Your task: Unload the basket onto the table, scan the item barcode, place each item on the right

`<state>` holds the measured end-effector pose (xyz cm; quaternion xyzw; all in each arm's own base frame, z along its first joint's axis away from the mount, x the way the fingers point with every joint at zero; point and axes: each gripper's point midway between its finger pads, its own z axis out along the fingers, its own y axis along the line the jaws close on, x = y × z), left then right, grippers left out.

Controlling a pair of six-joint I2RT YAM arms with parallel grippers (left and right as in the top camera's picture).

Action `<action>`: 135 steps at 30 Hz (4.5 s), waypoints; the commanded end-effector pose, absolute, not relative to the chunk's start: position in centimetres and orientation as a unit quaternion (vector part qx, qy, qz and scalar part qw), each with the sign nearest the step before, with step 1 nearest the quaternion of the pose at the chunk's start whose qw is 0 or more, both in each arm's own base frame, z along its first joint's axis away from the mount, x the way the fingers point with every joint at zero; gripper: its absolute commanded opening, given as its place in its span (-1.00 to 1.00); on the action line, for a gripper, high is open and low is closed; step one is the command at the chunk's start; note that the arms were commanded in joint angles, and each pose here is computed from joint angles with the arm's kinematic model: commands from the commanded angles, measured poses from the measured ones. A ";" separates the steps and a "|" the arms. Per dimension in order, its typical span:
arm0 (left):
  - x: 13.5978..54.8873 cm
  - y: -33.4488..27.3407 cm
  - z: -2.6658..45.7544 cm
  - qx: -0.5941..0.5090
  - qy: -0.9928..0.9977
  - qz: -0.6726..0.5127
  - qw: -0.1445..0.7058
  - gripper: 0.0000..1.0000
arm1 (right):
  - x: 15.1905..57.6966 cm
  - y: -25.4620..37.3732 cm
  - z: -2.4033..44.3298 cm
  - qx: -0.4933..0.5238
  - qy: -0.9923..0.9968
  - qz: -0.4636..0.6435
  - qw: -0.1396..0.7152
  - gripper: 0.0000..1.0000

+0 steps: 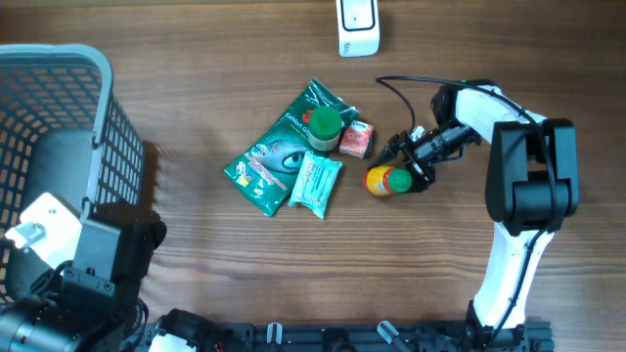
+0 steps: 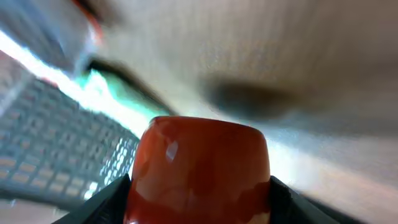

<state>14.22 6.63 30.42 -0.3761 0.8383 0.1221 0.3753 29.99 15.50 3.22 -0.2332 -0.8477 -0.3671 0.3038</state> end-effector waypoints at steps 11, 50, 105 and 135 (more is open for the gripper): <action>14.1 7.0 30.6 -0.387 0.830 0.126 0.381 1.00 | 31.8 10.5 5.8 -0.283 -0.885 -0.274 0.246 -0.02; 14.1 7.0 30.6 -0.387 0.830 0.126 0.381 1.00 | 32.1 9.9 1.0 -0.262 -0.950 -0.148 0.078 -0.21; 14.1 7.0 30.6 -0.387 0.830 0.126 0.381 1.00 | 58.0 12.5 17.7 -0.363 -0.806 -0.335 -0.325 -0.31; 14.1 7.0 30.6 -0.387 0.830 0.126 0.381 1.00 | 51.1 -28.5 13.3 -0.623 -0.735 0.040 -0.264 -0.25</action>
